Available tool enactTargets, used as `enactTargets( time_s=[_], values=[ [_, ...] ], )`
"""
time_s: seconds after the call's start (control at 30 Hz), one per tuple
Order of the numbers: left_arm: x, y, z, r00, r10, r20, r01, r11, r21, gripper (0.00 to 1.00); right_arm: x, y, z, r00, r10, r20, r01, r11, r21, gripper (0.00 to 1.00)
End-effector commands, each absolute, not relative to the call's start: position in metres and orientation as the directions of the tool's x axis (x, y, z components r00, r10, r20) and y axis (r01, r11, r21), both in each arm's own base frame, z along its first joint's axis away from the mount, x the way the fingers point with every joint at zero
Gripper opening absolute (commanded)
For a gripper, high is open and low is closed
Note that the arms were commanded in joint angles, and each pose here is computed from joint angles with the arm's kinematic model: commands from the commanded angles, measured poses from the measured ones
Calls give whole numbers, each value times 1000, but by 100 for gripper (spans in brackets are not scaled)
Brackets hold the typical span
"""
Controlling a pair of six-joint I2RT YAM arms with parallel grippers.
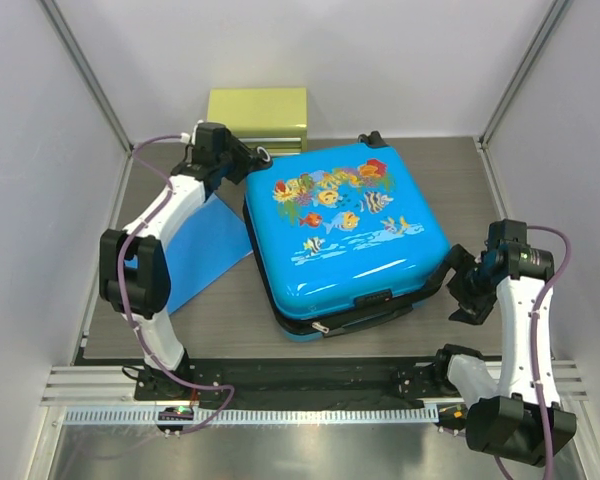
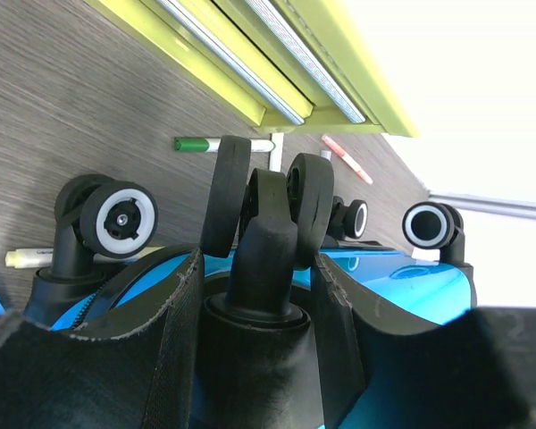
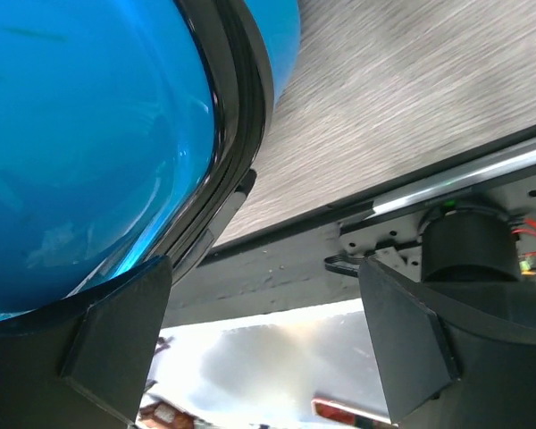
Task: Pack the luggage
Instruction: Zip the luggage at the center of the board.
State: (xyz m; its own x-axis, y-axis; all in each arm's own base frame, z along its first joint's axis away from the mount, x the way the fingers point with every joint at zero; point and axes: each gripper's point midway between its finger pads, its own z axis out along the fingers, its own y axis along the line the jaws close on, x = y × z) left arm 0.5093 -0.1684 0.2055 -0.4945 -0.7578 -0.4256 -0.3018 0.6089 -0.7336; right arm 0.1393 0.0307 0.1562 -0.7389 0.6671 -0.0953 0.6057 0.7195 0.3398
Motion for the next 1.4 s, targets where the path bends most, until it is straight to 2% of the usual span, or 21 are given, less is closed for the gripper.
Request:
enactTargets(
  time_s=[0.0,0.3,0.73,0.93,1.07,1.2,1.37],
  values=[
    [509,-137,230,-344,-830,-439,-338,546,-766,0,172,28,159,-666,732,-142,640,659,396,91],
    [467,-148,233,-417,-803,-427,-295,563,-772,0,231,-15,187,-551,756,-353,661,654,367,93],
    [423,-152,256,-429,-809,-402,-277,541,-794,0,282,-43,199,-556,675,-484,603,729,324,97],
    [438,-161,276,-432,-823,-368,-264,505,-822,0,274,-27,237,-574,583,-574,448,811,376,96],
    [449,-166,292,-420,-836,-353,-244,478,-844,0,266,3,248,-614,532,-584,282,838,467,91],
    [454,-167,303,-414,-832,-370,-220,486,-846,0,258,54,253,-699,442,-563,63,822,566,88],
    [448,-158,300,-419,-798,-433,-220,551,-805,0,247,92,253,-743,302,-598,-66,855,514,86]
  ],
)
